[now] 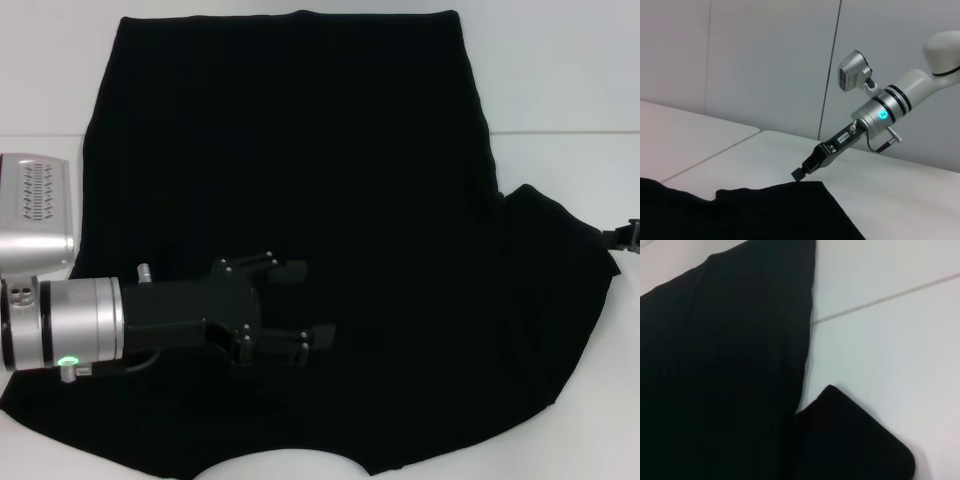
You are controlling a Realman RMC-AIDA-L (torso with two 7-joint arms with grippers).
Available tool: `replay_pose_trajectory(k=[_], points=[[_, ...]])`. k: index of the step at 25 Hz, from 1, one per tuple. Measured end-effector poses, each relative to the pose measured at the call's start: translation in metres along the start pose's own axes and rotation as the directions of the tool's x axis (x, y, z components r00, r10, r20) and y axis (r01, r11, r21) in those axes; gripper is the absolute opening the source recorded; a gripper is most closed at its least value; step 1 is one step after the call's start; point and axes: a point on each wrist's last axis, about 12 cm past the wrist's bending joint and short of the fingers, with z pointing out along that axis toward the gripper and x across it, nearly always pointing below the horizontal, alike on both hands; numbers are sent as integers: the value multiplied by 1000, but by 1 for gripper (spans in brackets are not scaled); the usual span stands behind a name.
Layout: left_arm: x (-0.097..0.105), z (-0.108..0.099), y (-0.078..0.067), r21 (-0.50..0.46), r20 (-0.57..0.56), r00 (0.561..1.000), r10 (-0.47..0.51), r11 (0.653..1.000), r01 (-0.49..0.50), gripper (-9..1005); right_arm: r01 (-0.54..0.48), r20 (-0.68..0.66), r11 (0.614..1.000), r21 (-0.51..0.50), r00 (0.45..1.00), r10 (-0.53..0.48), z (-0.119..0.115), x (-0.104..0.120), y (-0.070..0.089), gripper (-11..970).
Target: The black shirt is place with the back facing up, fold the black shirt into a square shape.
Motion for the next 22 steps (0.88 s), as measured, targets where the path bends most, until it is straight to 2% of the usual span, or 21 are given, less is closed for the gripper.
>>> replay_pose_trajectory(k=[5, 12, 17, 22], points=[[0, 0, 0, 1, 0, 1000, 1, 1000, -1, 904, 18, 14, 1000, -22, 1000, -17, 5, -8, 10, 8], [0, 0, 1, -5, -3, 1000, 2, 1000, -2, 904, 76, 34, 994, -83, 997, -74, 20, -17, 38, 10], [-1, -1, 2, -12, 0, 1000, 2, 1000, -2, 903, 147, 23, 980, -132, 989, -146, 33, -20, 62, 11], [-1, -2, 3, -18, 4, 1000, 2, 1000, -2, 903, 257, -46, 946, -196, 962, -271, 48, -16, 94, 12]])
